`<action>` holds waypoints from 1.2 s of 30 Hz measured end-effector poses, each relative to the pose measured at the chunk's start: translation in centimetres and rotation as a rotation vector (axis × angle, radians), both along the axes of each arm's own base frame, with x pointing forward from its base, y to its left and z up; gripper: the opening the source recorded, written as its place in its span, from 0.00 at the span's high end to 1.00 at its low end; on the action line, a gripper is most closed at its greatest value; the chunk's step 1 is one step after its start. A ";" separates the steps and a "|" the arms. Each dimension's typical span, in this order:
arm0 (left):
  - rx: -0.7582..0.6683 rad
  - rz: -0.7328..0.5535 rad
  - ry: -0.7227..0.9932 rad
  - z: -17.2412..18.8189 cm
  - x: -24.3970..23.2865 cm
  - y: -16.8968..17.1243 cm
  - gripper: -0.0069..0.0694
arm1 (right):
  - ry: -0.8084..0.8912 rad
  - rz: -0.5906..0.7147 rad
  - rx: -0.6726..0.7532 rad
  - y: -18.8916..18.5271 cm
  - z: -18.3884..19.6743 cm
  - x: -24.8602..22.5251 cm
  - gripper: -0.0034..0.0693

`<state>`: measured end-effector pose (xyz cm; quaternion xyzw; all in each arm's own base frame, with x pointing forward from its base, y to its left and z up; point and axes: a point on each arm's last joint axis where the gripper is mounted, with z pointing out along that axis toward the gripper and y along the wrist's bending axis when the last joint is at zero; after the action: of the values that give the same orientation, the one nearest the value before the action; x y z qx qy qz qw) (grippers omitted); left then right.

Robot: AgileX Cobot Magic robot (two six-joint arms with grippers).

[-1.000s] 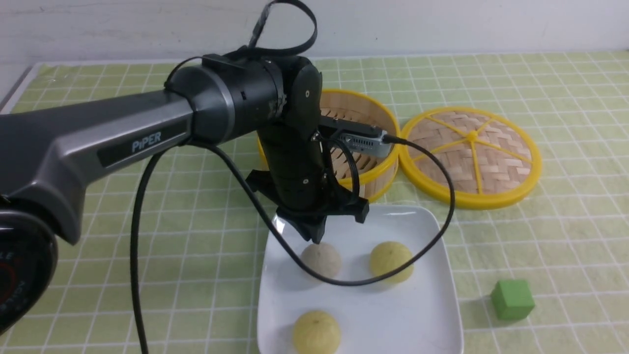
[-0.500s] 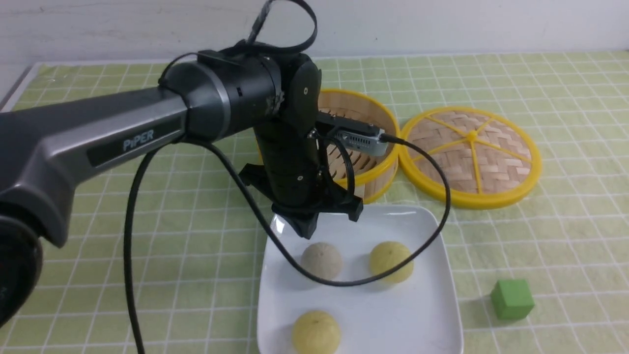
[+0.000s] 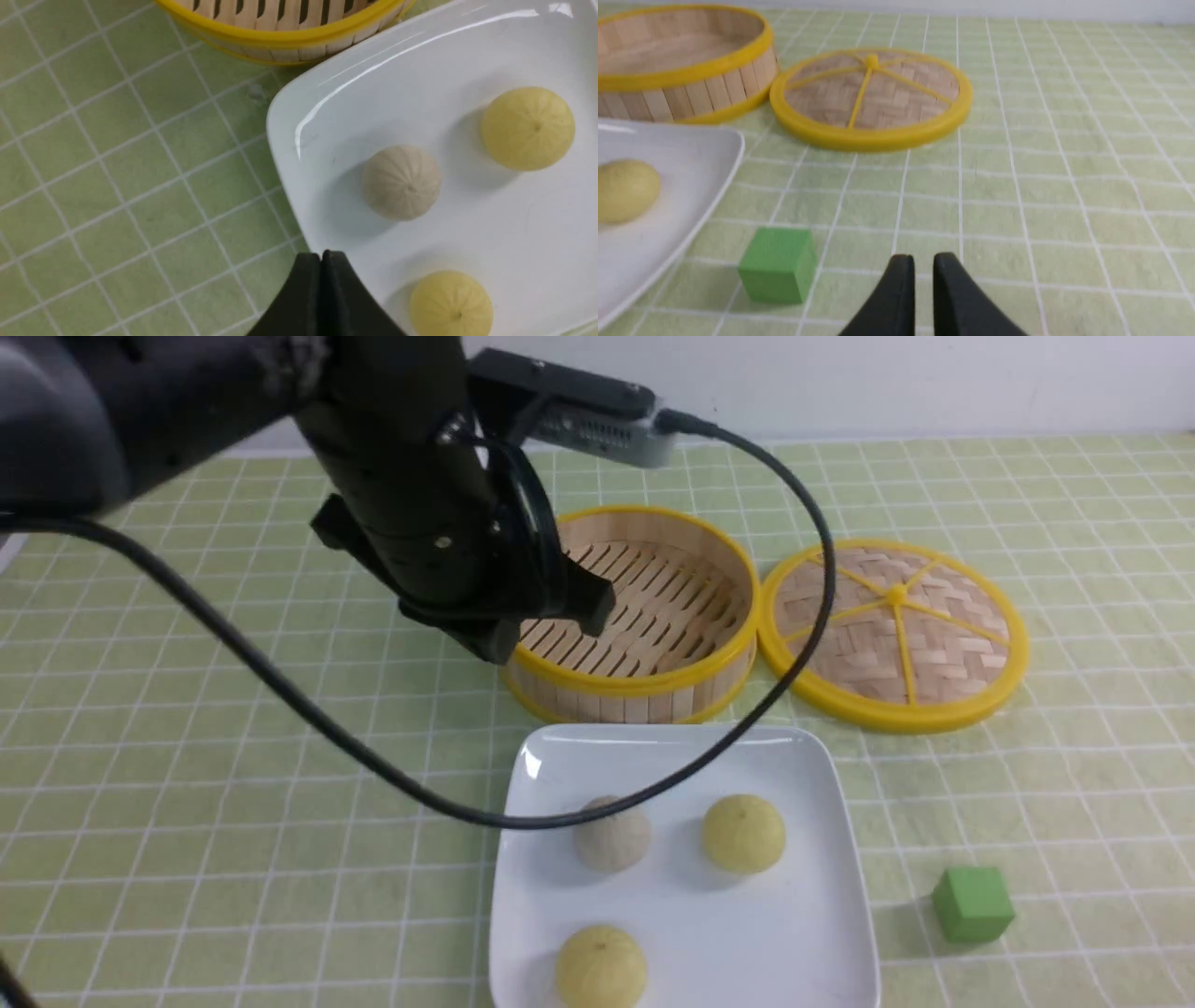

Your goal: Put the steamed buns into the plate on the green tablecloth.

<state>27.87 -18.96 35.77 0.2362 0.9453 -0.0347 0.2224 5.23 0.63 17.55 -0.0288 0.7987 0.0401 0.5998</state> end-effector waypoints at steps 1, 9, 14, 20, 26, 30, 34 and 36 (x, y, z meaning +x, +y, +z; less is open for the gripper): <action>0.003 0.004 -0.014 1.2 -0.9 0.7 0.91 | 0.025 0.000 -0.004 0.0 -0.4 0.0 0.83; -0.103 0.089 -0.160 6.5 -7.8 6.2 0.91 | 0.036 0.001 -0.008 0.0 -0.4 -0.1 0.82; -0.144 0.160 -0.213 5.7 -13.8 11.0 0.91 | 0.036 0.001 -0.009 0.0 -0.4 -0.1 0.80; -0.210 0.227 -0.298 2.8 -18.0 14.4 0.91 | 0.036 -0.036 -0.008 -0.2 -0.4 -0.1 0.80; -0.230 0.268 -0.338 2.1 -20.0 16.2 0.91 | 0.036 -0.071 -0.008 -0.4 -0.4 0.0 0.79; -0.236 0.275 -0.340 1.5 -20.9 16.9 0.91 | 0.036 -0.071 -0.008 -0.4 -0.4 0.0 0.79; -0.296 0.238 -0.410 -0.1 -20.7 16.5 0.91 | 0.036 -0.071 -0.008 -0.4 -0.4 0.0 0.78; -0.339 0.228 -0.442 -0.8 -20.2 16.0 0.90 | 0.036 -0.071 -0.008 -0.4 -0.4 0.0 0.78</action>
<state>7.63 -2.92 34.93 0.0901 0.8750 -0.1148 0.4617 5.18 0.24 17.14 -0.0022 0.8100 0.0158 0.5862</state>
